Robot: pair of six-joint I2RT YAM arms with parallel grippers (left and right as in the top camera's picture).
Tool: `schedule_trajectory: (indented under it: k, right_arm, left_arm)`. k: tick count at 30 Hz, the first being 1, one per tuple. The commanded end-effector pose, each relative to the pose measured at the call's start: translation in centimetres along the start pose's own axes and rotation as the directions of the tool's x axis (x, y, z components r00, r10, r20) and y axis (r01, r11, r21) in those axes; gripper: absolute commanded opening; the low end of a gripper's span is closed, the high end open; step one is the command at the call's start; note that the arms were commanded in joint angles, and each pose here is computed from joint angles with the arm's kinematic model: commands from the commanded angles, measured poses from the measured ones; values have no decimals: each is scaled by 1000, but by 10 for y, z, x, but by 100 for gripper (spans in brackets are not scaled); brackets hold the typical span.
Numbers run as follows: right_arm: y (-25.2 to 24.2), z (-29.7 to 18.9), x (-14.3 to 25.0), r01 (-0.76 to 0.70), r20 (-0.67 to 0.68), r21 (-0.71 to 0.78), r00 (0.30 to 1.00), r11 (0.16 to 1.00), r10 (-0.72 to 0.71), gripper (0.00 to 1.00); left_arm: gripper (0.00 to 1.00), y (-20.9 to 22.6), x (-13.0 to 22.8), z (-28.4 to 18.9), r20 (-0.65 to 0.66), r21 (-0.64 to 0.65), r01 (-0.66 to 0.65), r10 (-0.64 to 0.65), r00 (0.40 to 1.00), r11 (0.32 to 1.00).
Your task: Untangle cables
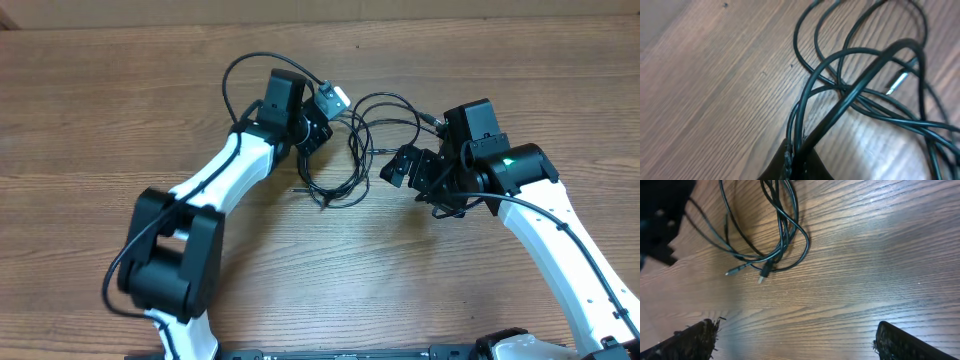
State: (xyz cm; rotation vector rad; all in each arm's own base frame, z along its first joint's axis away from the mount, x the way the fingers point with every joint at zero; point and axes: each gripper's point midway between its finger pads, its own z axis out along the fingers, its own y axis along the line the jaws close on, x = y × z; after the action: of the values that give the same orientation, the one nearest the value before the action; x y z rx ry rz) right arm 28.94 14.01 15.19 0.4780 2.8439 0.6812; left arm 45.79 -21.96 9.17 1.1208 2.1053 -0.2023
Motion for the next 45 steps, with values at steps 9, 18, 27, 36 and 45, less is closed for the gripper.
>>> schedule_trajectory:
  k: [9,18,27,36,45]
  right_arm:
    - [0,0,-1,2,7,2,1000,1000,-2,100]
    - [1,0,-2,5,13,-3,1000,1000,-5,100]
    - [3,0,-4,9,21,-9,1000,1000,-9,100]
    - [4,0,-7,13,30,-16,999,1000,-12,100]
    - [8,0,-11,20,47,-28,999,999,-19,100]
  left_arm:
    - [14,5,-10,-20,15,-22,95,-94,995,995]
    - [75,8,7,19,2,-27,44,-44,999,999]
    - [79,14,18,64,45,-63,-39,42,998,997]
    - [66,7,52,95,-26,-41,-301,300,953,953]
    - [65,27,60,122,-71,-196,-410,405,912,891]
